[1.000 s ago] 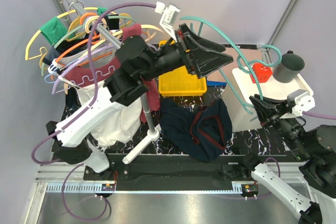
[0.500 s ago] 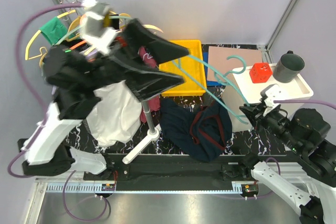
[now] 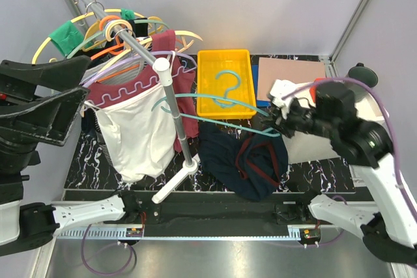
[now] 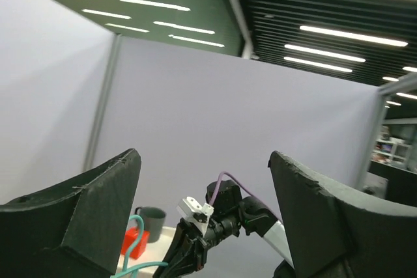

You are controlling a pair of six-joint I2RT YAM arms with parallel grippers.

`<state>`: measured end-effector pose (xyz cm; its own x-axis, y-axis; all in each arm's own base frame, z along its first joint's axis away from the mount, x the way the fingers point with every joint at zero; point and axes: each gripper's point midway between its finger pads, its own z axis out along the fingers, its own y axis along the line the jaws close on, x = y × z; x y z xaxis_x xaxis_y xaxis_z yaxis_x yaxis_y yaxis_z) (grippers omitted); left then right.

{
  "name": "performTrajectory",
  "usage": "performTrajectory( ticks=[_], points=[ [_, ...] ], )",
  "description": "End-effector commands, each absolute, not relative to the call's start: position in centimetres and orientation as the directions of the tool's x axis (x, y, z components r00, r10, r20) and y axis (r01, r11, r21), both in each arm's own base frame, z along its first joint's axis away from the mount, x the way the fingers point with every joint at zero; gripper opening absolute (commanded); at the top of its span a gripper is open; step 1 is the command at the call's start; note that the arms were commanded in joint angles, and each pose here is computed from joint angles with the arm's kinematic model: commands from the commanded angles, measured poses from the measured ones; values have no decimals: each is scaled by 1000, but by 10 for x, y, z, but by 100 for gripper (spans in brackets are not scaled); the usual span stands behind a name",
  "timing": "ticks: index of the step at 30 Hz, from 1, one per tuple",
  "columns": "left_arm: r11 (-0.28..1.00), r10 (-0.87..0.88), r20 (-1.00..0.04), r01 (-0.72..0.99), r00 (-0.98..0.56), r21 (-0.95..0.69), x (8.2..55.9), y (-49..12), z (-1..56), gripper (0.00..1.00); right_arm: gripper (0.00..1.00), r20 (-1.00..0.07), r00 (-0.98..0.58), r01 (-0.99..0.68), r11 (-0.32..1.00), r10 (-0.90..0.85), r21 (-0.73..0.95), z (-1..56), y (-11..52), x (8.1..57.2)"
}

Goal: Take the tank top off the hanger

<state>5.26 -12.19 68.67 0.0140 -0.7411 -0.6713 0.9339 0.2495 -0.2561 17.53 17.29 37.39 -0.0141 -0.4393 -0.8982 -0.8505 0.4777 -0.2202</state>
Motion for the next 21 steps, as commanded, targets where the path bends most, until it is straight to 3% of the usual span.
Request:
performTrajectory(
  ticks=[1, 11, 21],
  points=[
    [416, -673, -739, 841, 29, -345, 92, -129, 651, 85, 0, -895, 85, -879, 390, -438, -274, 386, 202, 204],
    [469, -642, -767, 789, -4, -397, 102, -123, 622, 84, 0, -962, 88, -981, 146, -260, -129, 417, 246, 235],
    [542, -670, -742, 670, -19, -507, 121, -103, 593, 84, 0, -971, 10, -1000, -28, -241, -3, 417, 274, 256]
  ],
)
